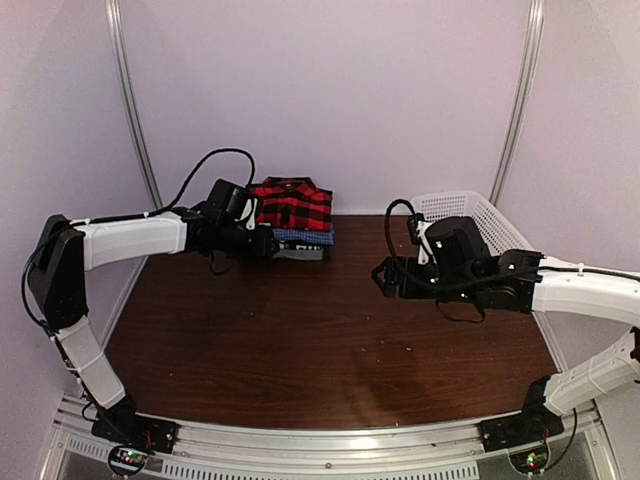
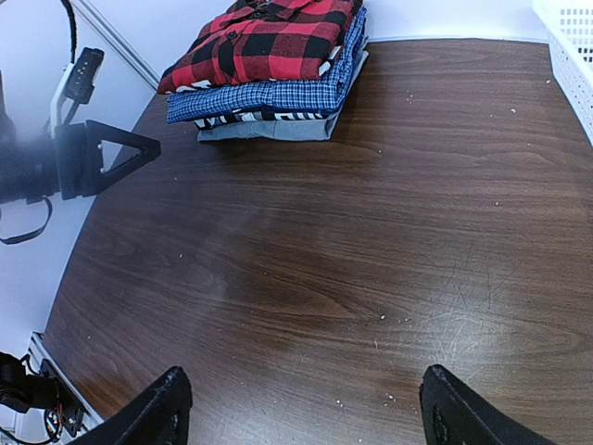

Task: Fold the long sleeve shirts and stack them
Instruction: Reset both arms

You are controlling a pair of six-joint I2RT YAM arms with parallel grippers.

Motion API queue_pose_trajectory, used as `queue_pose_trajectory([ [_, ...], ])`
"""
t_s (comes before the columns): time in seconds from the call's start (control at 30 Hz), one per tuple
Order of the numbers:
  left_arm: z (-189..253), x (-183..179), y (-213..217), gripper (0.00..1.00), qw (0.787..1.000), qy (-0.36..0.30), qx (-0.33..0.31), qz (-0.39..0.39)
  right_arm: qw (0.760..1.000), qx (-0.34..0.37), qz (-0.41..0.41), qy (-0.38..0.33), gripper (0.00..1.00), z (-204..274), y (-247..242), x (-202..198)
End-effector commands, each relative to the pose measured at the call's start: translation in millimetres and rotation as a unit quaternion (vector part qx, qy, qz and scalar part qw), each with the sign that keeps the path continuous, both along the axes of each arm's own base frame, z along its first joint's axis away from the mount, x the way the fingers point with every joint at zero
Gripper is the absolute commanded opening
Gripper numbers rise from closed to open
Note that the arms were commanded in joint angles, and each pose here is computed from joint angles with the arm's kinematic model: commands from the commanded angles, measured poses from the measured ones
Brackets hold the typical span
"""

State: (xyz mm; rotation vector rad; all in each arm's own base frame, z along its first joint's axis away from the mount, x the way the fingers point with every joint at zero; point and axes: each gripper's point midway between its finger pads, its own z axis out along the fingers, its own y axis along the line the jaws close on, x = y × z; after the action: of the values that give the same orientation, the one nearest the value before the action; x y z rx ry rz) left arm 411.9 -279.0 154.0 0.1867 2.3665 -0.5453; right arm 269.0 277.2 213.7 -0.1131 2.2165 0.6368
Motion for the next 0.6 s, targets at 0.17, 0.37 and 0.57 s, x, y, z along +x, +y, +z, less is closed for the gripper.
queue_pose_trajectory([
  [0.17,69.3,-15.5,19.1,0.51,0.997,-0.073,-0.028,0.016,1.0,-0.001,-0.002,-0.013,0.87,7.7,-2.4,4.3],
  [0.37,96.6,-35.4,29.8,0.6,0.994,-0.104,-0.045,0.007,1.0,-0.001,-0.014,-0.028,0.92,13.9,-9.6,6.3],
  [0.57,115.5,-61.5,46.9,0.7,0.99,-0.133,-0.053,0.0,0.998,0.002,-0.034,-0.052,1.0,27.9,-21.4,9.0],
])
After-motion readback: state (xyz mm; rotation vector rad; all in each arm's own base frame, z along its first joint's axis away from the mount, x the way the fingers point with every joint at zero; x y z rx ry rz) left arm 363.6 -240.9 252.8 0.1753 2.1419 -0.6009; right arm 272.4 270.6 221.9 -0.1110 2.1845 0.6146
